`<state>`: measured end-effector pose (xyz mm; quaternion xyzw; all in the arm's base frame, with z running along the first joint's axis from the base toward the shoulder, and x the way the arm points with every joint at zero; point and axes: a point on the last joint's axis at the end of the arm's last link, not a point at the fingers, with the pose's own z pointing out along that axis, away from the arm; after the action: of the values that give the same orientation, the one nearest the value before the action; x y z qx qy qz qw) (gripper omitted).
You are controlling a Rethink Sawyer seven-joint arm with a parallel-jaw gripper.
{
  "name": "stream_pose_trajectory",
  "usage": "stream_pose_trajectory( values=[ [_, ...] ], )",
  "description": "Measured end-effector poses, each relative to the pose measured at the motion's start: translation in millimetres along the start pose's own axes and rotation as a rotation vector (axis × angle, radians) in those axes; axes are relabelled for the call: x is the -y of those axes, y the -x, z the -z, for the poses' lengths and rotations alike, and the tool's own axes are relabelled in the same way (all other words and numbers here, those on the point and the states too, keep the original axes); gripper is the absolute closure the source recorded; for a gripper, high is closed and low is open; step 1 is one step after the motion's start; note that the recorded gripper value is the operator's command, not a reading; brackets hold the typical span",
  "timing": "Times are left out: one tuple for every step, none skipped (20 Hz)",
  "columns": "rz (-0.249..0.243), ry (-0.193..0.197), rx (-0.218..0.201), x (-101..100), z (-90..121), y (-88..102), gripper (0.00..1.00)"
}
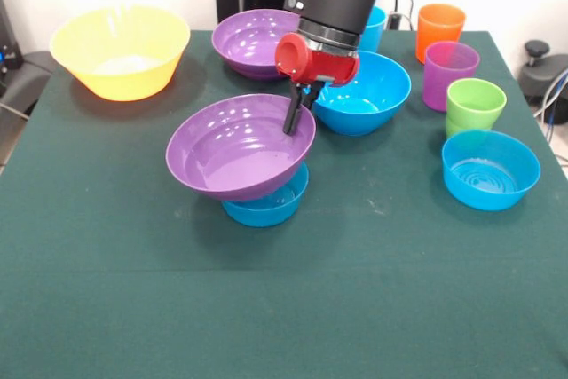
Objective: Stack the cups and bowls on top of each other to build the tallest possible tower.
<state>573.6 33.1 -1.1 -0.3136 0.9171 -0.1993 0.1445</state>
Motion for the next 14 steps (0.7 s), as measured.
stream_pose_trajectory(
  values=[
    [-0.004,0.001,0.001,-1.1,0.4,1.4,1.0],
    [-0.006,0.001,0.002,-1.8,0.8,2.7,1.0],
    [-0.009,0.002,0.003,-3.2,1.4,4.5,1.0],
    [-0.009,0.002,0.004,-4.3,1.8,5.5,1.0],
    [-0.009,0.002,0.005,-5.4,2.2,6.6,1.0],
    [-0.008,0.003,0.006,-6.7,2.6,7.8,1.0],
    [-0.007,0.003,0.007,-8.1,2.9,8.8,1.0],
    [-0.003,0.004,0.009,-10.4,3.2,10.5,1.0],
    [0.0,0.004,0.009,-11.5,3.2,11.3,1.0],
    [0.001,0.004,0.01,-12.1,3.3,11.7,1.0],
    [0.005,0.004,0.012,-13.9,3.0,13.3,1.0],
    [0.006,0.004,0.013,-14.1,2.9,13.9,1.0],
    [0.007,0.003,0.013,-13.8,2.7,14.4,1.0],
    [0.007,0.002,0.012,-13.5,2.6,14.6,1.0]
  ],
)
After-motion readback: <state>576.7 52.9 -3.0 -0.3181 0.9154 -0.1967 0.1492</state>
